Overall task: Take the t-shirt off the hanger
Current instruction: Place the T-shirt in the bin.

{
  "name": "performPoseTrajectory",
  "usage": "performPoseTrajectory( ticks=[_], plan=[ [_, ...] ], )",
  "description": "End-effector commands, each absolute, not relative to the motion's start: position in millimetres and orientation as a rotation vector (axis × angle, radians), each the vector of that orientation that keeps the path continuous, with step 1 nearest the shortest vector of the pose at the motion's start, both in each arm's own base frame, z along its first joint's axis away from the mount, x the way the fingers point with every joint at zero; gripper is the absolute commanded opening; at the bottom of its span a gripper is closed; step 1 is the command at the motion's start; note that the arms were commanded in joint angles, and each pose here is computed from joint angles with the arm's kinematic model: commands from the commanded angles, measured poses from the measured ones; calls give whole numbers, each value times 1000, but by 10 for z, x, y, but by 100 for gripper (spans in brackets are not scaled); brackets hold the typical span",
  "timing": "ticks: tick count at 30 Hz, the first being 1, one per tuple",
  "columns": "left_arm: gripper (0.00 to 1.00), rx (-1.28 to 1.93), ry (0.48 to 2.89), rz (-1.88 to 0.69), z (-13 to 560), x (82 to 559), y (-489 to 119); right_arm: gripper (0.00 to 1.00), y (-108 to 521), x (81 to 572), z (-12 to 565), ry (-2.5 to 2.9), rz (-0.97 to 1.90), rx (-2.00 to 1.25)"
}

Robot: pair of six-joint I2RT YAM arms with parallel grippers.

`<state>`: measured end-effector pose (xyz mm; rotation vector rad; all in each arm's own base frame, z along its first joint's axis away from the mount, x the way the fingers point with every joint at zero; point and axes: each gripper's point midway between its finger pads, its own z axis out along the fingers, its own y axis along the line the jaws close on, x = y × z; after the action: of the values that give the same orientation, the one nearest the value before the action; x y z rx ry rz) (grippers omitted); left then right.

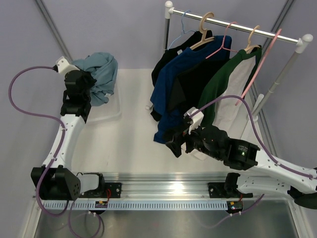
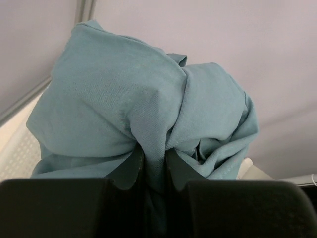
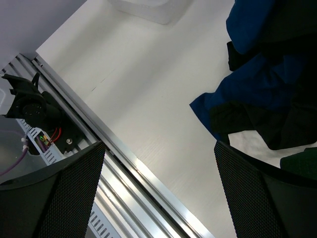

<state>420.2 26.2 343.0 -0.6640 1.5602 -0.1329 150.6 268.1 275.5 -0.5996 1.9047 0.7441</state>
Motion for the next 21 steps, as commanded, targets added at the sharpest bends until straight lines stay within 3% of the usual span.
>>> performPoseTrajectory(
  ticks=[1, 21],
  plan=[
    [0, -627, 1468, -261, 3678, 4352, 134, 100, 2756, 1446, 2875, 1851, 821, -601],
    [0, -675, 1643, -251, 2611, 4833, 759, 99, 2734, 1408, 2801, 1852, 834, -613]
  ],
)
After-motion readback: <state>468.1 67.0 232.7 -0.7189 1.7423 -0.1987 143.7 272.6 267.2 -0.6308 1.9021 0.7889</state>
